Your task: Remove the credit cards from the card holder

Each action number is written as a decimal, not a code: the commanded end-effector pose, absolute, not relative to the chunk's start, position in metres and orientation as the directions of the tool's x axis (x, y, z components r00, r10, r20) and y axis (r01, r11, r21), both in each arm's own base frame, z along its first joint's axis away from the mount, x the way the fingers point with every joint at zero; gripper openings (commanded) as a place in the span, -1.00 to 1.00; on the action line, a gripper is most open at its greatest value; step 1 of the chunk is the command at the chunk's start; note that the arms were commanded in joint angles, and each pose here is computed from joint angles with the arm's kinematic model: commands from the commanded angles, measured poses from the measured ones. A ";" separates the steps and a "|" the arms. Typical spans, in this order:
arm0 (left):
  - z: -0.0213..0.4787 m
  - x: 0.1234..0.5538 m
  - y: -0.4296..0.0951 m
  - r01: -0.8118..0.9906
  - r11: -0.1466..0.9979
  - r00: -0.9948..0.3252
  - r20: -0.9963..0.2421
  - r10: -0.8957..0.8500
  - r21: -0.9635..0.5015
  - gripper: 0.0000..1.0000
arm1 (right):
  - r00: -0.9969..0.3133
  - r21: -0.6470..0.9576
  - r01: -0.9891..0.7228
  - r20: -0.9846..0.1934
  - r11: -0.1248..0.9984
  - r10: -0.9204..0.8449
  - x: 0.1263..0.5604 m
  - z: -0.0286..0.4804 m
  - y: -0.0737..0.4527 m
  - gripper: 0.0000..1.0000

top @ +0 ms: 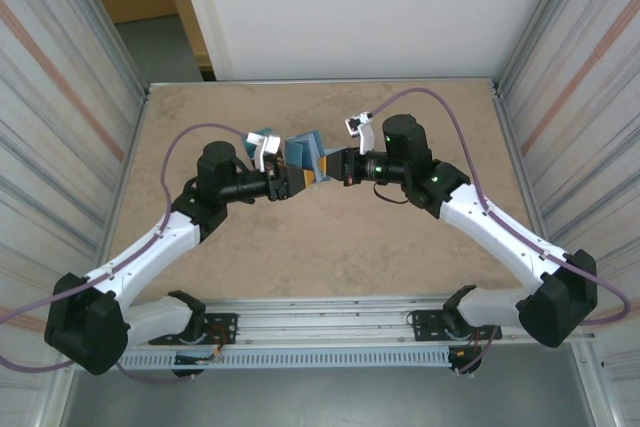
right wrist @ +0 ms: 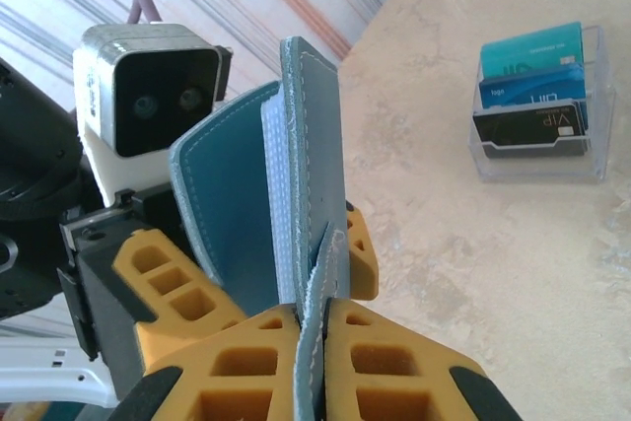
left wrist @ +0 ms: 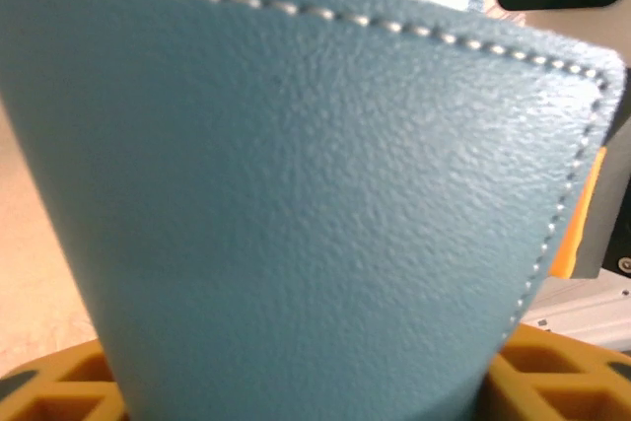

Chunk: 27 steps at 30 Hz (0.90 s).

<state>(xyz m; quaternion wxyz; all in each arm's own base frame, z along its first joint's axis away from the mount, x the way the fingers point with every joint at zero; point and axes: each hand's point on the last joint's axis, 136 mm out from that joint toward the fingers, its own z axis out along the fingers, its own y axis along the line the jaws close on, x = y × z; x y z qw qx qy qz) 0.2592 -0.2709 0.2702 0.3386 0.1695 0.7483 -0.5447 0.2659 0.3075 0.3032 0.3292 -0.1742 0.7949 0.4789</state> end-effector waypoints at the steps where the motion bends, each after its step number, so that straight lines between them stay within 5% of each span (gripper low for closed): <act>1: 0.294 0.254 -0.274 0.675 0.291 -0.674 -0.727 -0.129 -0.678 0.33 | -0.698 0.643 -0.618 -0.713 0.452 0.059 0.262 0.318 0.306 -0.91; 12: 0.284 0.256 -0.274 0.654 0.304 -0.695 -0.709 -0.122 -0.693 0.38 | -0.672 0.587 -0.563 -0.735 0.581 0.091 0.267 0.322 0.279 -1.00; 20: 0.285 0.262 -0.286 0.648 0.250 -0.719 -0.686 -0.112 -0.719 0.13 | -0.682 0.586 -0.549 -0.726 0.596 0.085 0.266 0.322 0.283 -1.00; 27: 0.278 0.264 -0.286 0.632 0.278 -0.730 -0.676 -0.100 -0.724 -0.01 | -0.685 0.521 -0.464 -0.724 0.717 0.082 0.276 0.315 0.266 -1.00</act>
